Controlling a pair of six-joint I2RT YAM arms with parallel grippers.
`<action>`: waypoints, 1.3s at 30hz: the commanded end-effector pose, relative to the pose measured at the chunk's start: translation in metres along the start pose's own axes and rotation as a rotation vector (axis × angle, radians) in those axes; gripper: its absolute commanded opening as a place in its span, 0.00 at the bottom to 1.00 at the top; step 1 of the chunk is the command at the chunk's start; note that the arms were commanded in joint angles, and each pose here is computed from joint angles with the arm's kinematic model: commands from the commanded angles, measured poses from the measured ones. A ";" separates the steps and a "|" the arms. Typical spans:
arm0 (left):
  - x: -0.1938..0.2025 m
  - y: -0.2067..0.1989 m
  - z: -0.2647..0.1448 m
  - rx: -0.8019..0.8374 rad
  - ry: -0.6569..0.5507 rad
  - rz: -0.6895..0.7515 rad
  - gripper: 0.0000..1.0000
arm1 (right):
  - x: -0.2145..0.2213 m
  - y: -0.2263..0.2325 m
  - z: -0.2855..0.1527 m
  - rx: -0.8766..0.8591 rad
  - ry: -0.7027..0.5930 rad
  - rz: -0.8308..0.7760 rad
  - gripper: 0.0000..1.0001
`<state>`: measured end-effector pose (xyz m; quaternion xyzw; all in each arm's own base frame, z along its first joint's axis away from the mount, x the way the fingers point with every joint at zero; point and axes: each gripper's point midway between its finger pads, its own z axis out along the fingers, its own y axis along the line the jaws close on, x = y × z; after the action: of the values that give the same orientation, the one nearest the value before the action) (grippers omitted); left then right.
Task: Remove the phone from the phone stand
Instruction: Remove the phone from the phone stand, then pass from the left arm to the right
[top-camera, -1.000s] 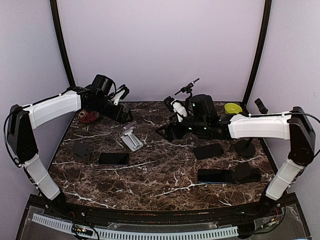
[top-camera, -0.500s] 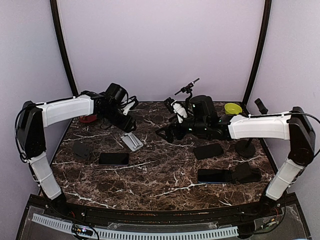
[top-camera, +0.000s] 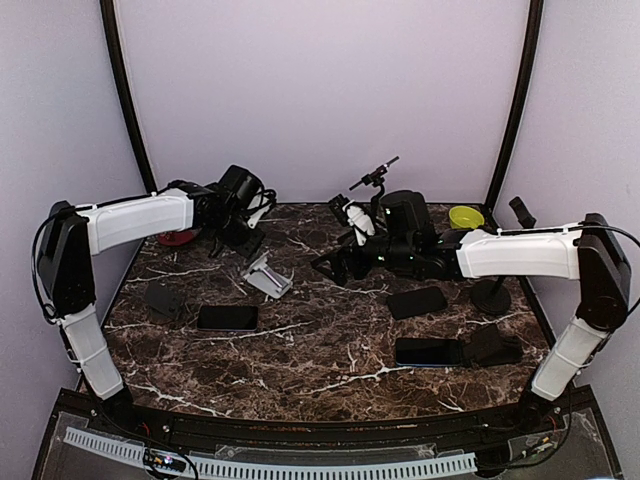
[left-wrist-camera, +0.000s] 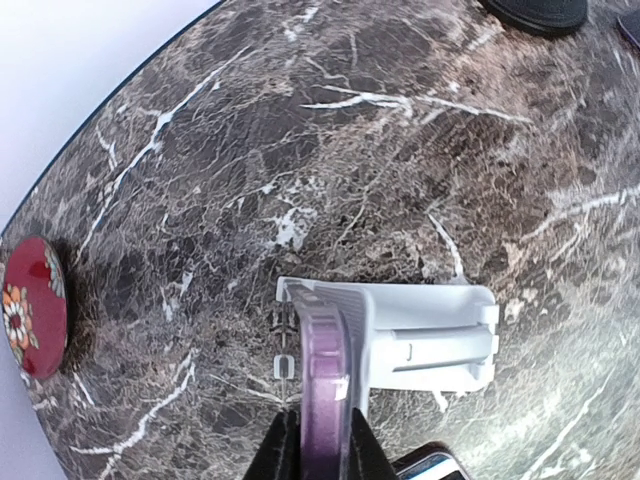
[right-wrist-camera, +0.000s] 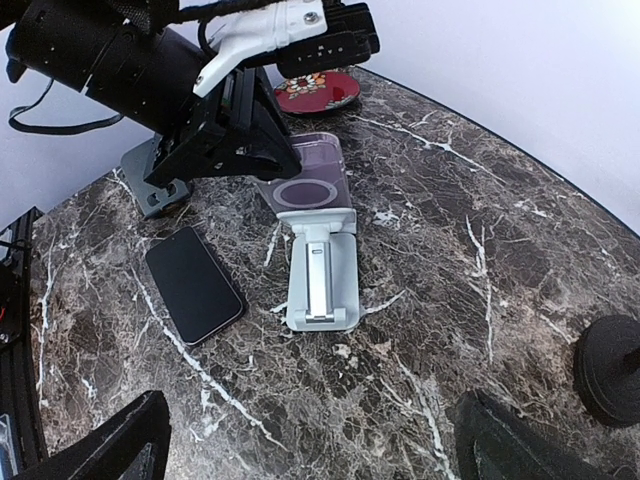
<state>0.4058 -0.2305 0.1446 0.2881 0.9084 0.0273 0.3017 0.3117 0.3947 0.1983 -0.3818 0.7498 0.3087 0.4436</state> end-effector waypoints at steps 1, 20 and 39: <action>-0.010 0.005 -0.019 -0.027 -0.033 0.019 0.10 | -0.008 -0.004 0.000 -0.002 -0.035 0.004 0.99; -0.071 0.008 -0.159 0.115 -0.298 0.161 0.00 | -0.038 0.007 -0.024 -0.025 -0.150 -0.044 0.99; -0.035 -0.101 -0.251 0.859 -0.497 0.360 0.00 | -0.039 0.095 -0.065 -0.507 -0.155 -0.257 0.98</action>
<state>0.2668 -0.2883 0.3180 0.4975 0.7445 -0.2868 0.3405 0.2479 0.4004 0.2539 -0.4986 0.6214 0.4082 0.4456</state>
